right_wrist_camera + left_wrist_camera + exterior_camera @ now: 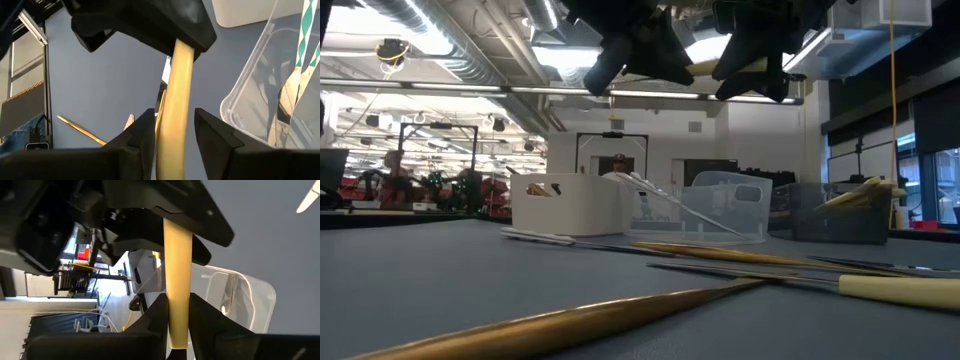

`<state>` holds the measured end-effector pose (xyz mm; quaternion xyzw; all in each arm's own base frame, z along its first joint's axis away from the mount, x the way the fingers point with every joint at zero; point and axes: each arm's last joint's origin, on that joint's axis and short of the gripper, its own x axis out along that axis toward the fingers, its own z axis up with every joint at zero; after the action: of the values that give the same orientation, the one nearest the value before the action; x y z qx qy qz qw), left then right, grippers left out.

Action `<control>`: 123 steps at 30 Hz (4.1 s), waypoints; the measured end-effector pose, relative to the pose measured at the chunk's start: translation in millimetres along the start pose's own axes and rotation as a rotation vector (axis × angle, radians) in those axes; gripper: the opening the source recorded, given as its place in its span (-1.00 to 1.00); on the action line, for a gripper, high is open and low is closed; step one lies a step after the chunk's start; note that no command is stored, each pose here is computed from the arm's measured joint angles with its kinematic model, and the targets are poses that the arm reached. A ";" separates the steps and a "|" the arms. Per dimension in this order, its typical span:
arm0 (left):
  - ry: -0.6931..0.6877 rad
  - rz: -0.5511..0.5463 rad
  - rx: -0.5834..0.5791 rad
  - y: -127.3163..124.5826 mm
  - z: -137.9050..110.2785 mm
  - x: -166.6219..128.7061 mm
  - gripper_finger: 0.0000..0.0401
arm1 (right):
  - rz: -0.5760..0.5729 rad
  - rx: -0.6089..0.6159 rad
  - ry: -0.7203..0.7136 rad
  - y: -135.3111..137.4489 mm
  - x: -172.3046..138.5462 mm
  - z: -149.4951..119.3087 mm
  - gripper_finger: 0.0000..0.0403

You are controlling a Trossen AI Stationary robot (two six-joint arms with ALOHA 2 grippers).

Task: Sort silverware by color (type)
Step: Put the yellow knife into the black bin

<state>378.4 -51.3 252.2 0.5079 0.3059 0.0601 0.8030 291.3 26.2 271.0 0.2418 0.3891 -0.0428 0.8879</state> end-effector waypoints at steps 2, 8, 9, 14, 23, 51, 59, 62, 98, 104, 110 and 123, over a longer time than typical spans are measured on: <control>0.003 -0.003 0.003 -0.2 -0.5 0.2 -0.78 | 0.000 0.000 0.001 0.0 0.0 0.0 -0.36; 0.008 -0.009 0.010 -1.1 -1.2 0.3 -0.78 | 0.000 0.000 0.003 -0.1 0.0 -0.2 -0.52; 0.008 -0.009 0.011 -1.2 -1.2 0.3 -0.78 | 0.000 0.000 0.003 -0.1 0.0 -0.3 -0.57; 0.011 -0.009 0.013 -1.3 -1.4 0.3 -0.75 | -0.001 0.001 0.007 -0.2 0.0 -0.5 -0.85; 0.011 -0.010 0.012 -1.4 -1.4 0.3 -0.60 | -0.001 0.000 0.009 -0.4 0.1 -0.8 -0.84; 0.073 0.057 -0.231 8.0 7.0 -55.6 -0.60 | -0.267 0.186 0.118 -43.4 -84.7 -23.0 -0.90; 0.153 -0.047 -0.329 -0.8 -5.6 -53.7 -0.60 | -0.385 0.323 0.149 -50.5 -123.8 -47.8 -0.90; 0.162 -0.075 -0.367 -2.7 -7.5 -53.7 -0.60 | -0.419 0.365 0.150 -52.9 -135.0 -55.3 -0.90; 0.116 -0.188 -0.412 -7.5 -5.7 -54.9 -0.60 | -0.614 0.474 0.269 -82.9 -87.1 -93.4 -0.89; 0.116 -0.187 -0.413 -7.3 -5.8 -54.7 -0.60 | -0.632 0.540 0.360 -98.2 -73.4 -85.9 -0.89; 0.116 -0.187 -0.407 -7.3 -5.8 -54.7 -0.60 | -0.665 0.555 0.403 -113.5 -66.0 -80.3 -0.89; 0.116 -0.187 -0.405 -7.3 -5.8 -54.7 -0.60 | -0.618 0.612 0.434 -128.0 -61.2 -74.2 -0.83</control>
<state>329.6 -72.5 267.8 0.3014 0.3789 0.0745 0.8718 165.3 -58.8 220.8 0.3681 0.5884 -0.3656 0.6201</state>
